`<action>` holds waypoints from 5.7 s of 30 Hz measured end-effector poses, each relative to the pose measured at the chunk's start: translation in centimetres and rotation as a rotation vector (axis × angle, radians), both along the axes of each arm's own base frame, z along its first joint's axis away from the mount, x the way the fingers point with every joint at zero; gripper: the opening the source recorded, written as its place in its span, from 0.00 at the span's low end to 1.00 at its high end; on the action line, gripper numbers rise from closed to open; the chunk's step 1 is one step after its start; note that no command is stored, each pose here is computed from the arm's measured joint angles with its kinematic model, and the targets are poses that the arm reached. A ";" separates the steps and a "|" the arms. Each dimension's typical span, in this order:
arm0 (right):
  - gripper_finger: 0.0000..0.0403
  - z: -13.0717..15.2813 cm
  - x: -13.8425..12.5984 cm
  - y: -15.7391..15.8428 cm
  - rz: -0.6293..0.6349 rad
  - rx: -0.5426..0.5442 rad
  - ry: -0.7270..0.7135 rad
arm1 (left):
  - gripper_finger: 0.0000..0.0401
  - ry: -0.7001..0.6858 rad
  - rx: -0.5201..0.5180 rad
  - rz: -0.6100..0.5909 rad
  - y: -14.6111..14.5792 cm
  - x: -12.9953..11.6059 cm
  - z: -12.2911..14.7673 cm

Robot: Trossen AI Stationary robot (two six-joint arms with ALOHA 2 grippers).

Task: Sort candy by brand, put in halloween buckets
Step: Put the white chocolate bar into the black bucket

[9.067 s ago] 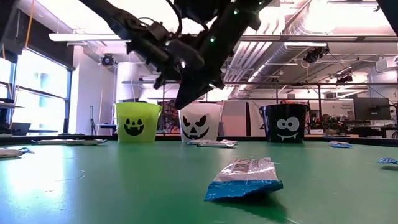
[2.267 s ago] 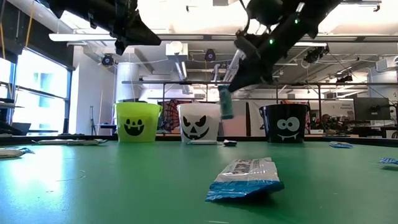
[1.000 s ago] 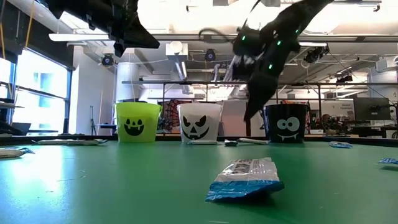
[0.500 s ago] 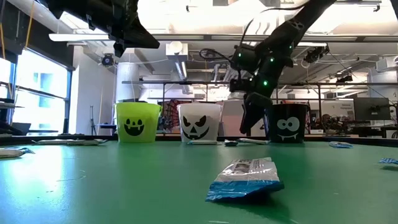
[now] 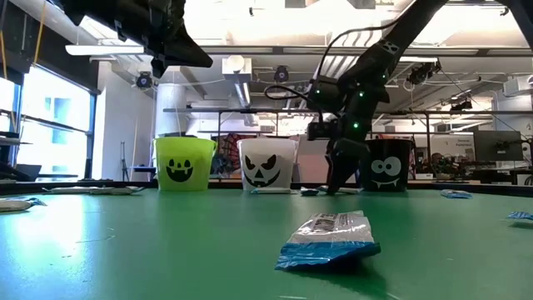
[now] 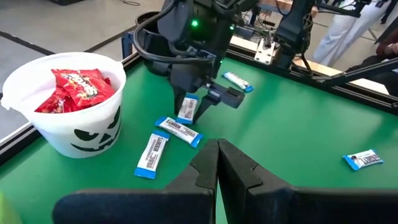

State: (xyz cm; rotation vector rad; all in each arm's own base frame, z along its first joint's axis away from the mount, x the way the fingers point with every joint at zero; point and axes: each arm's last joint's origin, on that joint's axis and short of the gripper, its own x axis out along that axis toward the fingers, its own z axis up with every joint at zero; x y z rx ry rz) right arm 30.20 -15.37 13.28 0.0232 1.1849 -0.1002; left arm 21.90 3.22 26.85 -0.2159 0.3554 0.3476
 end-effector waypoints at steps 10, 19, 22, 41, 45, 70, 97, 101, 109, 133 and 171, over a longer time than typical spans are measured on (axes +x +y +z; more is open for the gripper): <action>0.17 0.0 -0.2 0.1 -0.002 0.027 0.014 | 0.00 0.000 -0.001 0.000 0.0 0.0 0.0; 0.15 2.1 -0.2 0.2 -0.085 0.099 0.020 | 0.00 -0.001 0.000 0.000 0.0 0.0 0.0; 0.11 3.6 0.3 -0.1 -0.095 0.108 0.023 | 0.00 -0.002 0.000 0.000 0.0 0.0 0.0; 0.00 16.8 -1.6 -7.8 -0.423 -0.027 -0.005 | 0.00 -0.002 0.008 -0.004 0.0 0.0 0.0; 0.00 17.5 -4.7 -10.3 -0.641 -0.061 0.070 | 0.00 -0.001 0.008 -0.004 0.0 0.0 0.0; 0.01 10.5 -9.7 -12.4 -1.439 0.092 0.146 | 0.00 -0.001 0.008 -0.004 0.0 0.0 0.0; 0.29 9.3 -9.5 -13.2 -1.643 0.140 0.050 | 0.00 -0.004 -0.006 -0.018 0.0 0.0 0.0; 0.30 9.3 -9.6 -13.2 -1.643 0.143 0.053 | 0.00 -0.004 -0.007 -0.017 0.0 0.0 0.0; 0.29 9.5 -9.5 -12.9 -1.560 0.192 0.058 | 0.00 -0.006 -0.007 -0.017 -0.1 -0.1 0.1; 0.00 16.1 -3.7 3.7 -0.622 0.181 -0.633 | 0.00 0.314 -0.024 -0.119 -0.5 -3.1 2.4; 0.01 9.4 -7.5 27.6 -0.485 0.494 -0.162 | 0.00 0.452 -0.221 -0.297 -5.4 4.8 -4.3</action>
